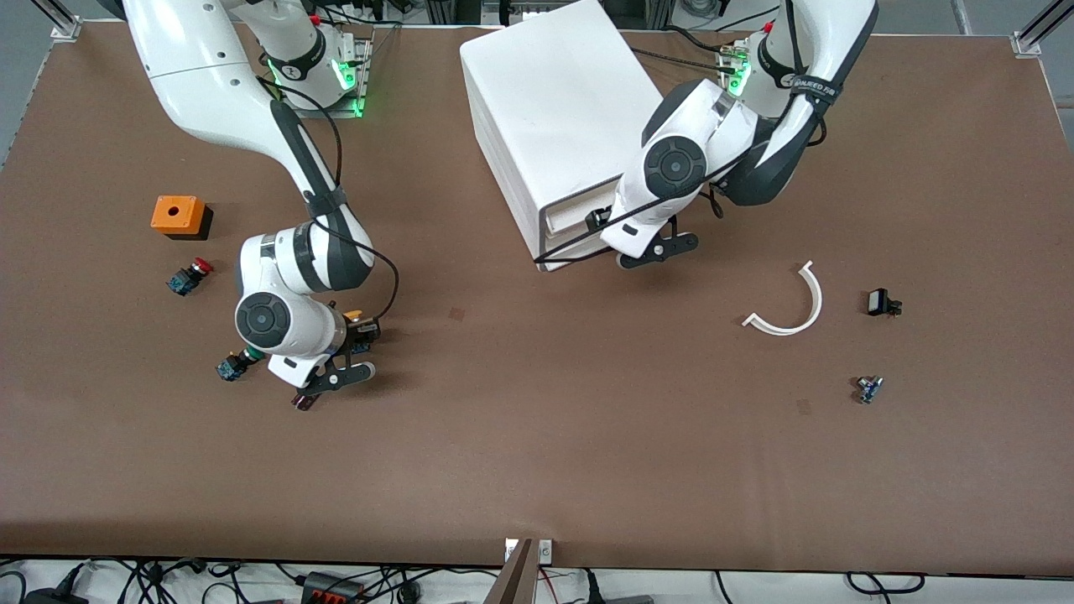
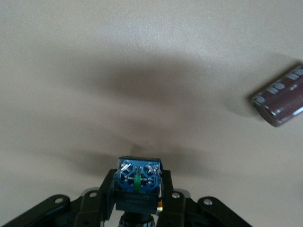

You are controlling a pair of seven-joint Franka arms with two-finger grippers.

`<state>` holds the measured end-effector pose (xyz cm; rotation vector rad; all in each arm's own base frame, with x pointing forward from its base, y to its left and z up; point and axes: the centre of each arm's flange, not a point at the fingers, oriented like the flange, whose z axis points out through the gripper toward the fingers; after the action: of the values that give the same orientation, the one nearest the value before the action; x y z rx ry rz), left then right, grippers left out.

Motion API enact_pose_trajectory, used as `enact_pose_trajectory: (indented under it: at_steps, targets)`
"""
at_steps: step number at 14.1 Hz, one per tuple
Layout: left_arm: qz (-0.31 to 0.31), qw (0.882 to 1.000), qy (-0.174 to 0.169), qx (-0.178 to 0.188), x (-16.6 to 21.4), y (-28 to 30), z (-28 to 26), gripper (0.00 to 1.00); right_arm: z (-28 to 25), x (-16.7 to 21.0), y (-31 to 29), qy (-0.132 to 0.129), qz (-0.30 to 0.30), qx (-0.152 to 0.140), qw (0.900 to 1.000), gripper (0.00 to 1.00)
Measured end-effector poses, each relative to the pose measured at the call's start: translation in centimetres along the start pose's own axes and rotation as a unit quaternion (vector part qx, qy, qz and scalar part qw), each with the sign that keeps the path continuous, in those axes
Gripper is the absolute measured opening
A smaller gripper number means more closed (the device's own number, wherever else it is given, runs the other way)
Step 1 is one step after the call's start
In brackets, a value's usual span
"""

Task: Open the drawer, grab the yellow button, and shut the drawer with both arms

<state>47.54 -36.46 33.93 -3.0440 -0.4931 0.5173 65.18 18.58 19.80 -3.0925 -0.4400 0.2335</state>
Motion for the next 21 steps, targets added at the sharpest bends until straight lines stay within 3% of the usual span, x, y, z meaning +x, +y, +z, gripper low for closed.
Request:
enact_pose_trajectory:
  at_steps: [2, 6, 8, 9, 14, 16, 19, 21]
  targets:
    - [0.002, 1.0, -0.001, 0.001, -0.4, 0.2, 0.2, 1.0, 0.6, 0.1, 0.0, 0.001, 0.0, 0.0, 1.0, 0.41]
    - [0.008, 1.0, -0.004, 0.004, -1.0, 0.5, 0.3, 1.0, -2.3, 0.7, 0.1, 0.018, 0.001, 0.001, 1.0, 0.76]
    - [0.011, 1.0, -0.005, 0.005, -1.5, 0.8, 0.5, 1.0, -6.4, 1.0, 0.2, 0.02, 0.001, 0.003, 1.0, 0.96]
    - [0.012, 1.0, -0.005, 0.006, -1.7, 0.9, 0.5, 1.0, -9.1, 0.9, 0.2, 0.017, 0.0, 0.005, 1.0, 1.0]
    - [0.007, 1.0, 0.001, -0.002, -1.2, 0.5, -0.6, 1.0, -22.1, -1.4, 1.4, 0.012, 0.008, 0.004, 1.0, 1.0]
    - [0.01, 1.0, 0.027, -0.001, 0.4, -0.7, -3.0, 1.0, -25.8, -2.7, 2.8, 0.02, 0.019, 0.001, 1.0, 1.0]
    - [0.058, 0.995, 0.077, 0.034, 4.0, -4.1, -8.6, 1.0, -30.4, -4.7, 5.4, 0.045, 0.037, -0.005, 0.998, 1.0]
    - [0.088, 0.992, 0.089, 0.033, 7.0, -7.5, -12.4, 1.0, -32.1, -5.7, 6.8, 0.053, 0.048, -0.007, 0.997, 1.0]
